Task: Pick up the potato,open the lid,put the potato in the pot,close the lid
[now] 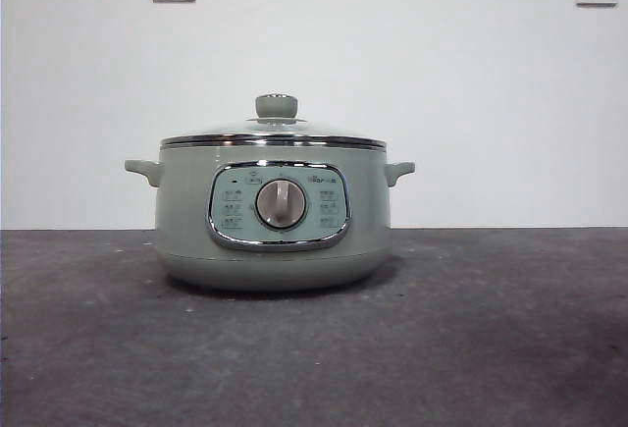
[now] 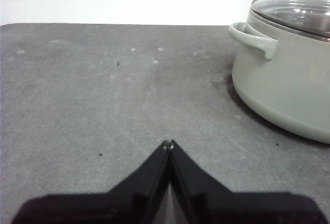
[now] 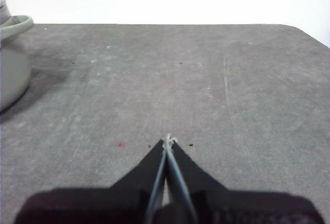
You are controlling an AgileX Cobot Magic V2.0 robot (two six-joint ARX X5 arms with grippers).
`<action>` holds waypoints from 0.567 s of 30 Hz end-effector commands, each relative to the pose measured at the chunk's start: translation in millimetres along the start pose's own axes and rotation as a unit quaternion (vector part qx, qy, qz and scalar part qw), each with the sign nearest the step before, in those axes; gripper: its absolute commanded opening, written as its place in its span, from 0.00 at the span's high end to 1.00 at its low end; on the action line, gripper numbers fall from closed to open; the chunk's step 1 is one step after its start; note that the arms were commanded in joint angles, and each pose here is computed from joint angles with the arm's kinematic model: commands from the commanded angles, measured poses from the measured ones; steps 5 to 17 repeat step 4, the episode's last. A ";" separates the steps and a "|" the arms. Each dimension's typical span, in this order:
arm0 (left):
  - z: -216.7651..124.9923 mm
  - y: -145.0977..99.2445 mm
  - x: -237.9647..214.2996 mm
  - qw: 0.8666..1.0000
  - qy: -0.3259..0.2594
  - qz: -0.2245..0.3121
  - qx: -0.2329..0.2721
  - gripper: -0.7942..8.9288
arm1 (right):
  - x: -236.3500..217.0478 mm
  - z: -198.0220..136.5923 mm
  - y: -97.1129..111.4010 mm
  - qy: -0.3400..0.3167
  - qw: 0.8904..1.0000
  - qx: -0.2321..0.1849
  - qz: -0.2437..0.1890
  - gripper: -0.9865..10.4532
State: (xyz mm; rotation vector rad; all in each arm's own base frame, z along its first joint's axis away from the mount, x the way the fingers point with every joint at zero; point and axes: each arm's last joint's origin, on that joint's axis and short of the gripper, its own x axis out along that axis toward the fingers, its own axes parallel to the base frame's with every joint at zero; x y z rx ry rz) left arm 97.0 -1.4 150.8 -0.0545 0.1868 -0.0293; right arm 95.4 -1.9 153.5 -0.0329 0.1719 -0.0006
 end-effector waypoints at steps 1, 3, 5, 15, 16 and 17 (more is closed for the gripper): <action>-3.0 0.6 1.0 1.000 0.003 0.003 0.005 0.92 | 1.0 -2.9 -0.1 0.002 1.000 0.005 -0.003 0.91; -3.0 0.6 1.0 1.000 0.003 0.003 0.005 0.92 | 1.0 -2.9 -0.1 0.001 1.000 0.005 -0.003 0.91; -3.0 0.6 1.0 1.000 0.003 0.003 0.005 0.92 | 1.0 -2.9 -0.1 0.002 1.000 0.005 -0.003 0.91; -3.0 0.6 1.0 1.000 0.003 0.003 0.005 0.92 | 1.0 -2.9 -0.1 0.002 1.000 0.005 -0.003 0.91; -3.0 0.6 1.0 1.000 0.003 0.003 0.005 0.92 | 1.0 -2.9 -0.1 0.002 1.000 0.005 -0.003 0.91; -3.0 0.6 1.0 1.000 0.003 0.003 0.005 0.92 | 1.0 -2.9 -0.1 0.002 1.000 0.005 -0.003 0.91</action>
